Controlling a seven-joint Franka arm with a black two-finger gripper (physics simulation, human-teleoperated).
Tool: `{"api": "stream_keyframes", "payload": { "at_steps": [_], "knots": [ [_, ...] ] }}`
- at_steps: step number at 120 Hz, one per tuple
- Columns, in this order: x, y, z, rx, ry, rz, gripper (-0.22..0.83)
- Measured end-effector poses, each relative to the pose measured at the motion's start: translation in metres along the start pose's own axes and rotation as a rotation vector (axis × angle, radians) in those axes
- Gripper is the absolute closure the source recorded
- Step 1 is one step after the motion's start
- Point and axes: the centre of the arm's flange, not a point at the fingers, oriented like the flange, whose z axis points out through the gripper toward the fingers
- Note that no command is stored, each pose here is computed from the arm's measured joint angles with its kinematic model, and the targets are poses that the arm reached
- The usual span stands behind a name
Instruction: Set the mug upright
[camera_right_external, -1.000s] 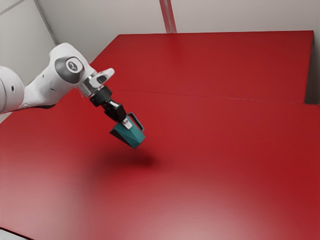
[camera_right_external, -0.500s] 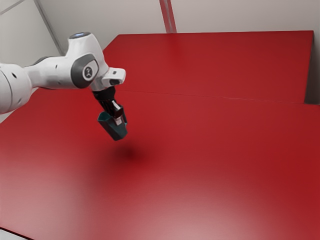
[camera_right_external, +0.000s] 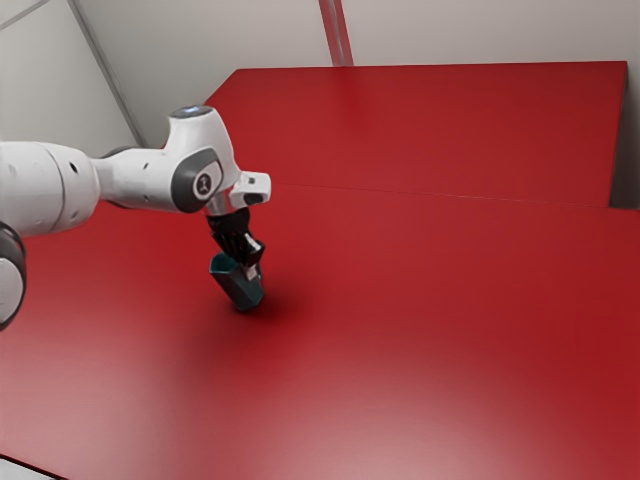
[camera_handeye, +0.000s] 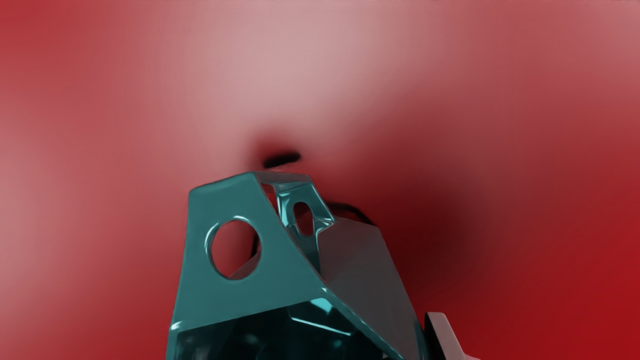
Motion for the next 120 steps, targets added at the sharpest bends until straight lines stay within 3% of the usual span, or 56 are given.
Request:
{"api": "stream_keyframes", "payload": {
  "at_steps": [12,34,54,98,120],
  "knots": [
    [0.002,0.0,0.006,0.0,-0.002,-0.017,0.74],
    [0.002,0.0,0.002,-0.01,0.01,-0.042,0.36],
    [-0.004,-0.001,-0.033,-0.006,0.044,-0.058,0.16],
    [0.008,-0.016,-0.189,0.022,0.139,-0.081,0.03],
    [0.001,-0.014,-0.214,0.018,0.117,-0.084,0.01]
  ]
}}
